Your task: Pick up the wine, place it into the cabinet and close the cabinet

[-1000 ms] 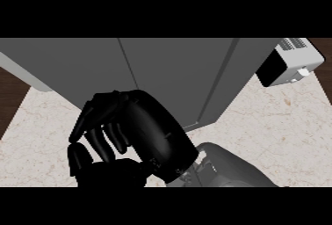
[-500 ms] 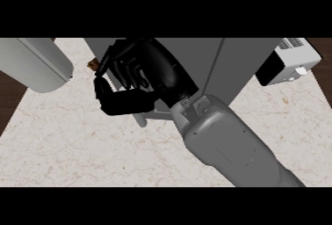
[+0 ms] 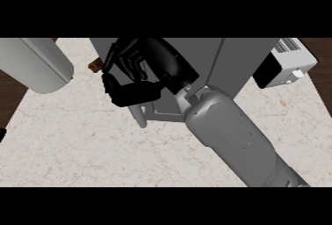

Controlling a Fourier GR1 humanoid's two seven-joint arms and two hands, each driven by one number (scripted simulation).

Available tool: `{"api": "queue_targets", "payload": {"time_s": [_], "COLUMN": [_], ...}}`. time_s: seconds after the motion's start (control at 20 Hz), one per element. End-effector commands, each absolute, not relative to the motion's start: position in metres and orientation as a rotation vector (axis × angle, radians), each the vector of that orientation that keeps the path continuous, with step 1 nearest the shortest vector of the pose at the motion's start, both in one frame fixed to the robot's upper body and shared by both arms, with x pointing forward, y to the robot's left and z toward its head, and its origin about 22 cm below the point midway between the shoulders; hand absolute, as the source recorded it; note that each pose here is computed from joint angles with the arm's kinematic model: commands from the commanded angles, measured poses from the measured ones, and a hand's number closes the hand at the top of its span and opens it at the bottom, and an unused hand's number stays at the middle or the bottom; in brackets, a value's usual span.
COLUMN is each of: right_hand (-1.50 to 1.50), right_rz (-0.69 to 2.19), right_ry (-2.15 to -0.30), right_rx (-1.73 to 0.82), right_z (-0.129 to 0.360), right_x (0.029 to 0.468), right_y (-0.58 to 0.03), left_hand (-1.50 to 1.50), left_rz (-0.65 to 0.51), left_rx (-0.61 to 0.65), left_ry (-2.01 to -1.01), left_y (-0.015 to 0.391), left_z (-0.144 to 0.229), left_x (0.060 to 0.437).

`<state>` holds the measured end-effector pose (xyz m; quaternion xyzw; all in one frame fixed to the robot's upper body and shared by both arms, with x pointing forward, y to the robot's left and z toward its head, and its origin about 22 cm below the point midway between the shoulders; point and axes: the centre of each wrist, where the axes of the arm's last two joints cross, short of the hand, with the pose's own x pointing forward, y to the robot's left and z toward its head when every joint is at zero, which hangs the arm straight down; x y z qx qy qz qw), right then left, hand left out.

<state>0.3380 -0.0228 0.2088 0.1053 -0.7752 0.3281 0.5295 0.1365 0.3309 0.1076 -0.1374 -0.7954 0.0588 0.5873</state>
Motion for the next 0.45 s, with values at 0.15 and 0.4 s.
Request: {"api": "queue_targets", "payload": {"time_s": [0.15,0.4], "right_hand": [1.5,1.5], "right_rz": [0.663,0.645], "right_ry": [-1.838,-1.854], "right_rx": [0.043,0.035], "right_z": [0.207,0.215], "right_x": [0.389,0.392], "right_y": [-0.091,-0.079], "left_hand": [-1.5,-1.5], "left_rz": [0.153,0.165], "left_rx": [-0.305,-0.322], "left_ry": [-1.854,-1.856], "left_y": [0.314,0.31], "left_z": [0.098,0.102], "left_x": [0.15,0.16]}}
